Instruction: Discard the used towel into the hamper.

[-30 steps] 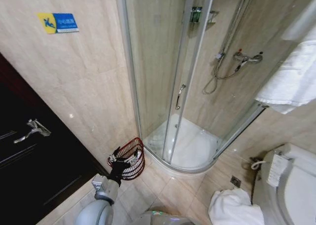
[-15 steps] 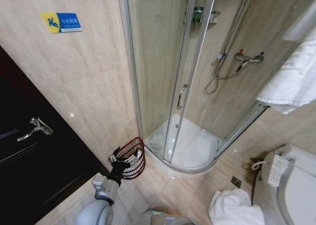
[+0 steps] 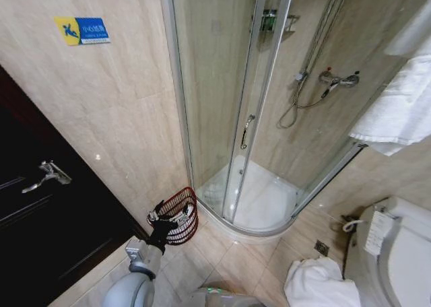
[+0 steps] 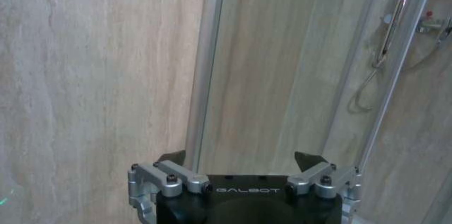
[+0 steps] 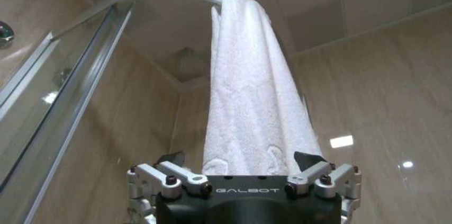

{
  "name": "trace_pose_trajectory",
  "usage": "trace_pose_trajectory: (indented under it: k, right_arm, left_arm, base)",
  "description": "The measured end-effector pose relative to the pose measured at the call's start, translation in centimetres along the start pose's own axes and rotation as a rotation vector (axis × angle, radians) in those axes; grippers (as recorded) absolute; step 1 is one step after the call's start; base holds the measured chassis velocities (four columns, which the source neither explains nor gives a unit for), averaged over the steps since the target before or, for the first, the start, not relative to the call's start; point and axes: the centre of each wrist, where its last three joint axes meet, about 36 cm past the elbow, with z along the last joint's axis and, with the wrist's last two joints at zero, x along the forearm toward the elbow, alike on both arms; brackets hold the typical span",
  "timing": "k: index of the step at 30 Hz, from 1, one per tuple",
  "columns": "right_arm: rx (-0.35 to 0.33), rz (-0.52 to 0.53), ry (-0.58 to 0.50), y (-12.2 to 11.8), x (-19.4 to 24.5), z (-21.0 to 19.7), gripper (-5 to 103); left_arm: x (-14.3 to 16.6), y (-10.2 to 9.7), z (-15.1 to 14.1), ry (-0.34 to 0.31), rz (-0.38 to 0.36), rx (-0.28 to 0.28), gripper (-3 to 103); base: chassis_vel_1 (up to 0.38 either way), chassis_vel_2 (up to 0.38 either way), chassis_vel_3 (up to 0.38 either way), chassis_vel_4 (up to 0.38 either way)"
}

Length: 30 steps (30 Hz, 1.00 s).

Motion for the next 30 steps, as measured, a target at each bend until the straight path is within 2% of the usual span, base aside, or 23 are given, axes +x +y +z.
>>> trace_pose_trajectory:
  k: [22,30]
  right_arm:
    - [0.0,0.0,0.0,0.0,0.0,0.0,100]
    - [0.0,0.0,0.0,0.0,0.0,0.0,100]
  left_arm:
    - [0.0,0.0,0.0,0.0,0.0,0.0,100]
    - [0.0,0.0,0.0,0.0,0.0,0.0,100]
  base:
    - [-0.004,-0.005,0.005,0.004]
    - [-0.138,-0.122,0.131,0.154]
